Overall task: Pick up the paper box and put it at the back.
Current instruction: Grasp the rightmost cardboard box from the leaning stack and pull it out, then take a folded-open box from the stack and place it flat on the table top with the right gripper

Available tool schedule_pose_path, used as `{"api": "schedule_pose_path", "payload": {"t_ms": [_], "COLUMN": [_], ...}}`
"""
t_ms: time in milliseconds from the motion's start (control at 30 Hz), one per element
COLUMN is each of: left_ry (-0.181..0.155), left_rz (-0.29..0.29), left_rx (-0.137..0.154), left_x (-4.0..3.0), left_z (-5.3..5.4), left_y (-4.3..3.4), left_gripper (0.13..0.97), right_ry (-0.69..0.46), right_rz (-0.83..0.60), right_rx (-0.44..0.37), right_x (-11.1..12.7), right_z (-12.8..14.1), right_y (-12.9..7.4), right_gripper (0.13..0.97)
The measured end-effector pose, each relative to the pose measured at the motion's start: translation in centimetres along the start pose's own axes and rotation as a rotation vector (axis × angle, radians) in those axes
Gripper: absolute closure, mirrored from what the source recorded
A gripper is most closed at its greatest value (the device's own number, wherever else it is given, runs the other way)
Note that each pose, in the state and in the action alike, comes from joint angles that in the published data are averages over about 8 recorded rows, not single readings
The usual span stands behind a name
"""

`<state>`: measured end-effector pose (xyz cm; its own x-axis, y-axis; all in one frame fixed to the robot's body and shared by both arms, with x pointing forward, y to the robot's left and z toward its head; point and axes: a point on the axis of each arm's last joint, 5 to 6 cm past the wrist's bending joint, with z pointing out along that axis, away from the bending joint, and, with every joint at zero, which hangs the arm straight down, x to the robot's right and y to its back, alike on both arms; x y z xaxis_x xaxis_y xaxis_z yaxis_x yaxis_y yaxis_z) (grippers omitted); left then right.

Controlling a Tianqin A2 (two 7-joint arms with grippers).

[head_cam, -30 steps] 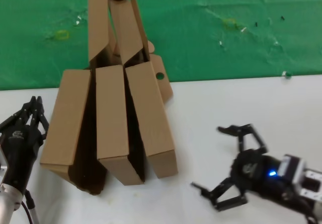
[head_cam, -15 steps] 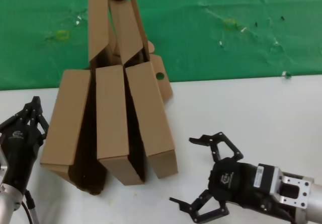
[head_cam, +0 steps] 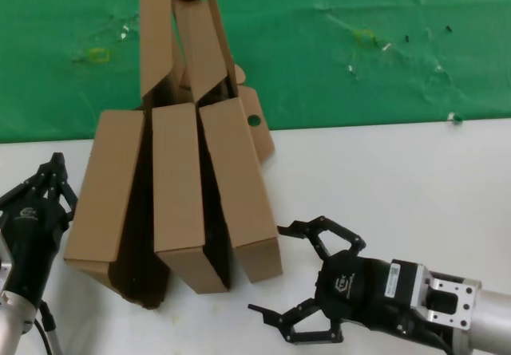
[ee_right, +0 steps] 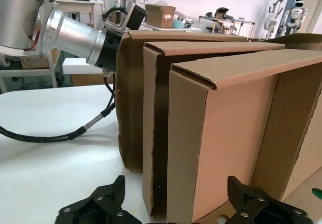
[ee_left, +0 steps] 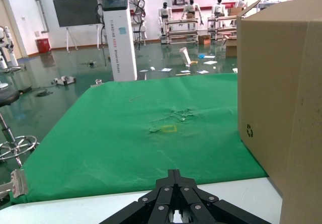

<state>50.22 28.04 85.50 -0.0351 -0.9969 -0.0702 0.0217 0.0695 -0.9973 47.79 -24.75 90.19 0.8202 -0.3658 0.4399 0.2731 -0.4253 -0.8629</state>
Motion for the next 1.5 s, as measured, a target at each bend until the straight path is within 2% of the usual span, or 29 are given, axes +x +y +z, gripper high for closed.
{"api": "schedule_pose_path", "payload": {"t_ms": [167, 433, 567, 833, 1133, 1333, 1500], "left_ry": [0.0, 0.0, 0.0, 0.0, 0.0, 0.0, 0.0], "left_rz": [0.0, 0.0, 0.0, 0.0, 0.0, 0.0, 0.0], "left_rx": [0.0, 0.0, 0.0, 0.0, 0.0, 0.0, 0.0], "left_x": [0.0, 0.0, 0.0, 0.0, 0.0, 0.0, 0.0], "left_z": [0.0, 0.0, 0.0, 0.0, 0.0, 0.0, 0.0], "left_y": [0.0, 0.0, 0.0, 0.0, 0.0, 0.0, 0.0], "left_gripper": [0.954, 0.954, 0.954, 0.954, 0.954, 0.954, 0.954], "right_ry": [-0.004, -0.014, -0.018, -0.018, -0.016, -0.01, 0.015], "right_rz": [-0.001, -0.004, -0.004, -0.006, -0.014, -0.025, -0.047], "right_rx": [-0.006, -0.011, -0.015, -0.023, -0.022, -0.024, -0.04], "right_x": [0.2, 0.4, 0.5, 0.6, 0.5, 0.6, 0.9], "right_z": [0.1, 0.4, 0.5, 0.4, 0.2, -0.1, -1.0], "right_y": [0.0, 0.0, 0.0, 0.1, 0.0, -0.3, -1.5], "right_gripper": [0.357, 0.571, 0.571, 0.768, 0.892, 0.924, 0.944]}}
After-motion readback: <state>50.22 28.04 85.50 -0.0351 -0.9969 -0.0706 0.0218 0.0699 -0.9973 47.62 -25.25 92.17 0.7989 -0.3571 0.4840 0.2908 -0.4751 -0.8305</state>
